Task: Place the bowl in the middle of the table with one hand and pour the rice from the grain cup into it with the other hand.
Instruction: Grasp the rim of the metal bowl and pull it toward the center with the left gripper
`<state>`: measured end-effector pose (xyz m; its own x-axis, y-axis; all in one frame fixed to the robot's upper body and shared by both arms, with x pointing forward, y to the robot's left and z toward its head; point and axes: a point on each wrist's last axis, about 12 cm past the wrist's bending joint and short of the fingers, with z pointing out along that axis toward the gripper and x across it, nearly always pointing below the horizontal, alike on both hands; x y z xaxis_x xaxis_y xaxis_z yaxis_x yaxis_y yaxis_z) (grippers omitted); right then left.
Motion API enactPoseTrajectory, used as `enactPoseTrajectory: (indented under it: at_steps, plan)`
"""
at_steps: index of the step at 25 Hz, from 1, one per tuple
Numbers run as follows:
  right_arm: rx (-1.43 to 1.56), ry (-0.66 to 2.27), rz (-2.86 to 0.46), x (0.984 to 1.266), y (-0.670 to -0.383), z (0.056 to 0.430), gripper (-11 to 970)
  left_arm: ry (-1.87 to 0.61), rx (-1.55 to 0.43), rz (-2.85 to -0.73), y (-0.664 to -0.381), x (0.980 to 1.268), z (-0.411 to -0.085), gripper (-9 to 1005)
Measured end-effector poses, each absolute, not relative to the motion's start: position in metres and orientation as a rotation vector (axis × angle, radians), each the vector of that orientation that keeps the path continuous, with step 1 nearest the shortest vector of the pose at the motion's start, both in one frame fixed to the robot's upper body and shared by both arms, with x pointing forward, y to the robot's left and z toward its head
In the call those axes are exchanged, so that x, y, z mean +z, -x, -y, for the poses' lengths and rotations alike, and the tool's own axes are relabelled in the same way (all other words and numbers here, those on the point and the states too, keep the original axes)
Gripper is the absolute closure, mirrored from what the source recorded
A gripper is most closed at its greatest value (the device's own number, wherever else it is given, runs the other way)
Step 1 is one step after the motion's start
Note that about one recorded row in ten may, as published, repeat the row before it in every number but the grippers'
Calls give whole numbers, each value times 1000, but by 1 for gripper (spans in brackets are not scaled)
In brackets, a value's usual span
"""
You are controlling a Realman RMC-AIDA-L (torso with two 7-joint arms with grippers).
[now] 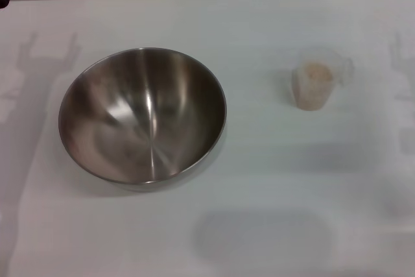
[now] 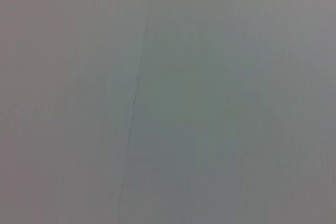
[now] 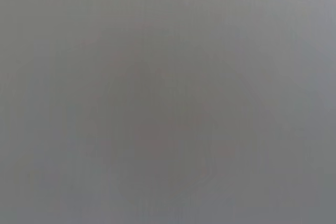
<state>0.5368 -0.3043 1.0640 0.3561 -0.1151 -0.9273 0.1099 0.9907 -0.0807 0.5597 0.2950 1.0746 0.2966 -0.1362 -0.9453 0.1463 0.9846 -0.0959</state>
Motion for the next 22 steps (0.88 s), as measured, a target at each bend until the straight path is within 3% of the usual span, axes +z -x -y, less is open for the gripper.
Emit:
enactPoseTrajectory:
  at_steps: [17,22]
  plan:
    - [-148,3,-1199,1064,-536,305,453,-10,-193,-1251,-561,1076,-294,132]
    - [-153,-2,-1198,1064,-537,307,452,44,-237,-1295,-581,1091,-288,132]
